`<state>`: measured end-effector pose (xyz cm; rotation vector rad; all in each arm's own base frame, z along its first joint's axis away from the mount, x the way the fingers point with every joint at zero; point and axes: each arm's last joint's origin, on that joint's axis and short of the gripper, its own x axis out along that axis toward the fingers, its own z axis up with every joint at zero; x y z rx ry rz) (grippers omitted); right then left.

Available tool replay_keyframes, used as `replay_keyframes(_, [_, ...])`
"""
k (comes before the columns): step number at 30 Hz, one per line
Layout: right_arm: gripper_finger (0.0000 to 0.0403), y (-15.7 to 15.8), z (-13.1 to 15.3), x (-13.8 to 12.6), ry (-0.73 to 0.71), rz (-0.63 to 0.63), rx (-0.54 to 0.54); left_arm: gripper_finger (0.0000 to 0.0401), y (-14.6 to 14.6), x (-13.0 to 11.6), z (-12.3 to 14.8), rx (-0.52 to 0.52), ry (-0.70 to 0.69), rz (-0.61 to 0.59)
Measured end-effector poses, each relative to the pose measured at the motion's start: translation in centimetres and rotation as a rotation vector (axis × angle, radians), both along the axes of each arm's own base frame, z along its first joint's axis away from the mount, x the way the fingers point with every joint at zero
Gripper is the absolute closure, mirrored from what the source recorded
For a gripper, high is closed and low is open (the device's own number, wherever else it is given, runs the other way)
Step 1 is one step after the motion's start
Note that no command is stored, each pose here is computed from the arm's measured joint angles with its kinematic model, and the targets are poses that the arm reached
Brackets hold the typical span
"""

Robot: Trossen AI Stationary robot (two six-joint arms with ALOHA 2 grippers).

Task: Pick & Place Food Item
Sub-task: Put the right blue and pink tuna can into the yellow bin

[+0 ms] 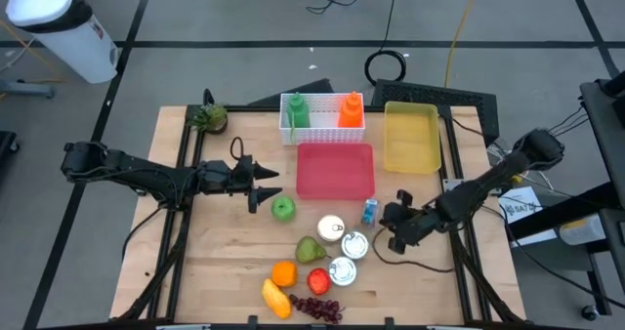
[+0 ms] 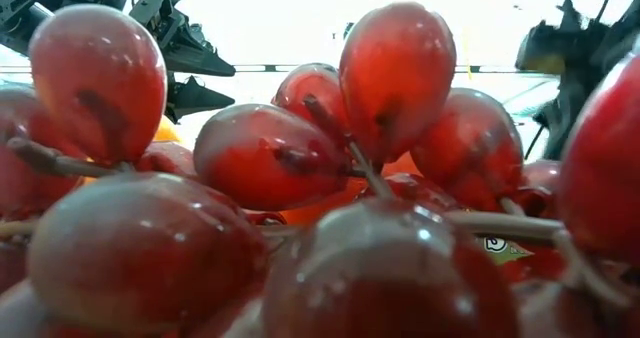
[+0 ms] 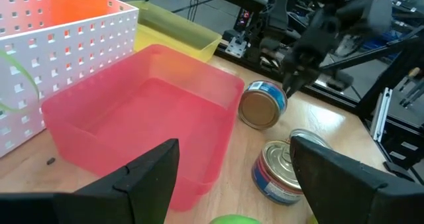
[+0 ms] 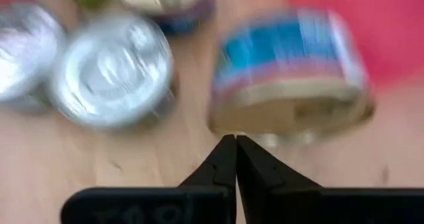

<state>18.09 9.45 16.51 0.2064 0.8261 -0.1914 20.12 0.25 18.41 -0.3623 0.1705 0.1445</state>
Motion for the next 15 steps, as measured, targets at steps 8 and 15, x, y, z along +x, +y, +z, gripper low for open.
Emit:
replay_keyframes(8, [0.0357,0.3,3.2,0.6,-0.286,0.082,-0.135,0.0100,0.0,0.0,0.0,0.003,0.000,-0.001])
replay_keyframes(15, [0.0197,0.9,4.2,2.1,-0.427,0.235,-0.308,0.0100,0.0,0.0,0.0,0.002,0.000,-0.002])
